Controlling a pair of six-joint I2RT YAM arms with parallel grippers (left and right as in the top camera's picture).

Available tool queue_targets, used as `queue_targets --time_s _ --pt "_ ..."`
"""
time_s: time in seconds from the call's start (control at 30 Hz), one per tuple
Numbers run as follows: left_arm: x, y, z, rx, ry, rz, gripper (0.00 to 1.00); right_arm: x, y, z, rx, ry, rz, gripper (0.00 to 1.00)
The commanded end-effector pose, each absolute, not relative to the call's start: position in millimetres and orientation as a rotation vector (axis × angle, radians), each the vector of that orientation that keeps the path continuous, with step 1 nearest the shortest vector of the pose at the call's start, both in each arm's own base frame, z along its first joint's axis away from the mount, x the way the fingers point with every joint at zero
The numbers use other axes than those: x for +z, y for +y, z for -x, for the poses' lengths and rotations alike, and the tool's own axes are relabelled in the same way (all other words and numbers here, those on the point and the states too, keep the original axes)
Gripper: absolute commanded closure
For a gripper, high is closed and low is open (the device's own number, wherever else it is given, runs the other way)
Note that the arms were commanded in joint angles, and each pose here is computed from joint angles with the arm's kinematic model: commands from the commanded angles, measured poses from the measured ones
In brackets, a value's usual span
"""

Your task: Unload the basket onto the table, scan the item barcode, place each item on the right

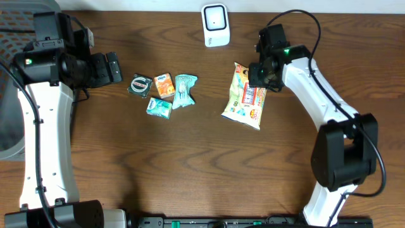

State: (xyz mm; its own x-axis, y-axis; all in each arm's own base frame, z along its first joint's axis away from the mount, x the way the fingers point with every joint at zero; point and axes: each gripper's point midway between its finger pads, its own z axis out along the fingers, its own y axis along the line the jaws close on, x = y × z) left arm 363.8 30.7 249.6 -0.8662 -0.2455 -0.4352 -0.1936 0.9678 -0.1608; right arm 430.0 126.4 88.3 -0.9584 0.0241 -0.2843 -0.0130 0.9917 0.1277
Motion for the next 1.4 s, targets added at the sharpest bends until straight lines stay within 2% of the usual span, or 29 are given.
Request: queue_targets --time_s 0.0,0.17,0.27,0.43,0.63,0.77,0.87,0.97,1.0,1.1,1.37 --pt "247.4 31.2 -363.8 -0.154 2.655 0.327 0.02 82.1 146.2 -404.5 0.230 2.924 0.057 0.59" --pt "247.4 31.2 -363.8 -0.154 2.655 0.327 0.02 46.7 152.2 -366.2 0.106 3.023 0.148 0.61" --pt "247.4 31.2 -363.8 -0.154 2.655 0.327 0.02 19.6 131.1 -346.9 -0.129 3.039 0.048 0.60" --pt "247.4 31.2 -363.8 -0.154 2.655 0.327 0.02 -1.9 118.9 -327.6 -0.203 3.071 0.048 0.60" --pt "247.4 31.4 -363.8 -0.154 2.655 0.328 0.02 33.3 82.6 -341.6 -0.404 3.012 -0.018 0.57" --pt "247.4 31.2 -363.8 -0.154 2.655 0.327 0.02 70.3 80.3 -360.5 -0.373 2.960 -0.060 0.52" --pt "247.4 31.2 -363.8 -0.154 2.655 0.327 0.02 92.2 110.5 -379.6 -0.155 2.914 -0.056 0.44" --pt "247.4 31.2 -363.8 -0.154 2.655 0.327 0.02 97.4 141.2 -393.4 0.017 2.861 -0.008 0.24" --pt "247.4 31.2 -363.8 -0.154 2.655 0.327 0.02 96.8 150.3 -398.3 0.038 2.836 0.017 0.21" --pt "247.4 31.2 -363.8 -0.154 2.655 0.327 0.02 92.5 165.1 -405.4 -0.011 2.781 0.082 0.01" --pt "247.4 31.2 -363.8 -0.154 2.655 0.327 0.02 50.4 163.2 -412.3 -0.450 2.691 0.186 0.01"
